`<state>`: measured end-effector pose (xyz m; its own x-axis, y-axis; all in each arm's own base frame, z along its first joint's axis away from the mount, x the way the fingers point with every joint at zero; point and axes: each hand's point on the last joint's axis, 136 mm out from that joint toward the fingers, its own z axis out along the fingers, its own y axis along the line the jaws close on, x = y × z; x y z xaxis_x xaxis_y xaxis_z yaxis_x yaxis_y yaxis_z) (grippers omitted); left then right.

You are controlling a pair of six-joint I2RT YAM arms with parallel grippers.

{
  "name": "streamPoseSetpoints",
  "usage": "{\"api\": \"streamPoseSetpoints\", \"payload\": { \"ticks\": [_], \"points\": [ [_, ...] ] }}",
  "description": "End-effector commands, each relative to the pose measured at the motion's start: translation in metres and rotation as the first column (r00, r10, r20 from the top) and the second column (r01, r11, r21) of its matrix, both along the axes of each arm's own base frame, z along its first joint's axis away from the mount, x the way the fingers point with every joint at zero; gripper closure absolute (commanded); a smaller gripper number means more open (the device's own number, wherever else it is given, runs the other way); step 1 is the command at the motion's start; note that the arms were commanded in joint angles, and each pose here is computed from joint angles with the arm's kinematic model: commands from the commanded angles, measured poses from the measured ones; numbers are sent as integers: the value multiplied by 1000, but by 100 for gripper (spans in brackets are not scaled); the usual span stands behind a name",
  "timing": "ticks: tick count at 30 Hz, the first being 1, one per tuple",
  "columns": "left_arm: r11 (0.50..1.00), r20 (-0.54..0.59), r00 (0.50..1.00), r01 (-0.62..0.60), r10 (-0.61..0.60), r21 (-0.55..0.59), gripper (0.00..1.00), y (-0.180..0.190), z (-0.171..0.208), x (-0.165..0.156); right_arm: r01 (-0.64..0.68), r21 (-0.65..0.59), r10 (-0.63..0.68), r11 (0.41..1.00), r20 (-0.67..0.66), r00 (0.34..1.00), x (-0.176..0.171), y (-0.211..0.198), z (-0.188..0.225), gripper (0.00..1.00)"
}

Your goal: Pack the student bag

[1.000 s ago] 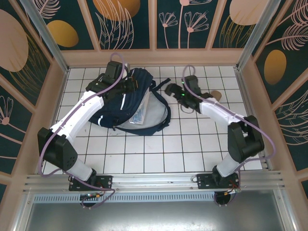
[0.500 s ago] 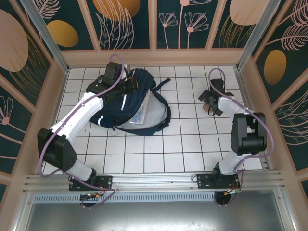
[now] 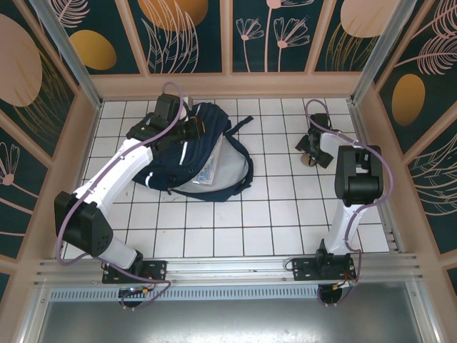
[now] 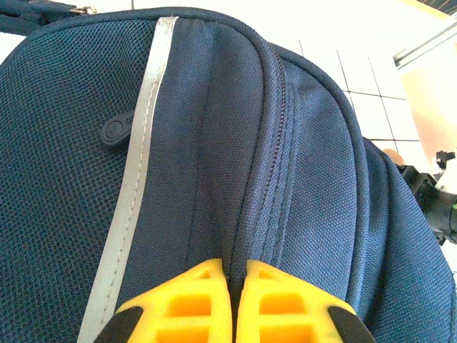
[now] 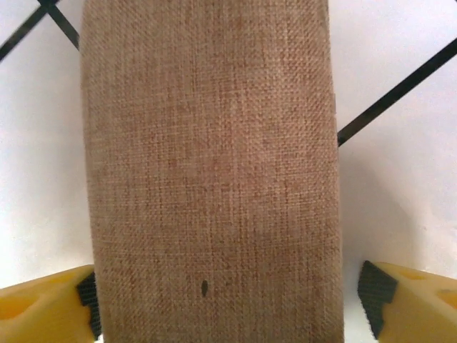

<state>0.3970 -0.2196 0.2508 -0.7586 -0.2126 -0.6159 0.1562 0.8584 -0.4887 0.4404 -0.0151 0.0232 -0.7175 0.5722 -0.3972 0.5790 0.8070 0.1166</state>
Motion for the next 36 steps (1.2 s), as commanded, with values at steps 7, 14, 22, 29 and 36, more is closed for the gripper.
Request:
{"api": "streamPoseSetpoints", "payload": {
  "ticks": [7, 14, 22, 29, 36],
  "points": [
    [997, 114, 993, 11, -2, -74, 100, -3, 42, 3, -41, -3, 41, 999, 19, 999, -4, 7, 11, 47],
    [998, 125, 992, -3, 10, -58, 100, -1, 45, 6, -104, -12, 105, 995, 77, 992, -15, 35, 45, 48],
    [998, 121, 992, -17, 24, -62, 100, 0, 43, 7, -278, 74, 262, 958, 177, 949, -29, 143, 89, 53],
    [998, 120, 992, -24, 31, -62, 100, 2, 43, 5, -449, 158, 408, 879, 237, 882, -58, 264, 110, 52],
    [997, 118, 993, -21, 30, -74, 100, 2, 43, 2, -507, 236, 466, 829, 210, 859, -84, 338, 90, 52]
  ]
}}
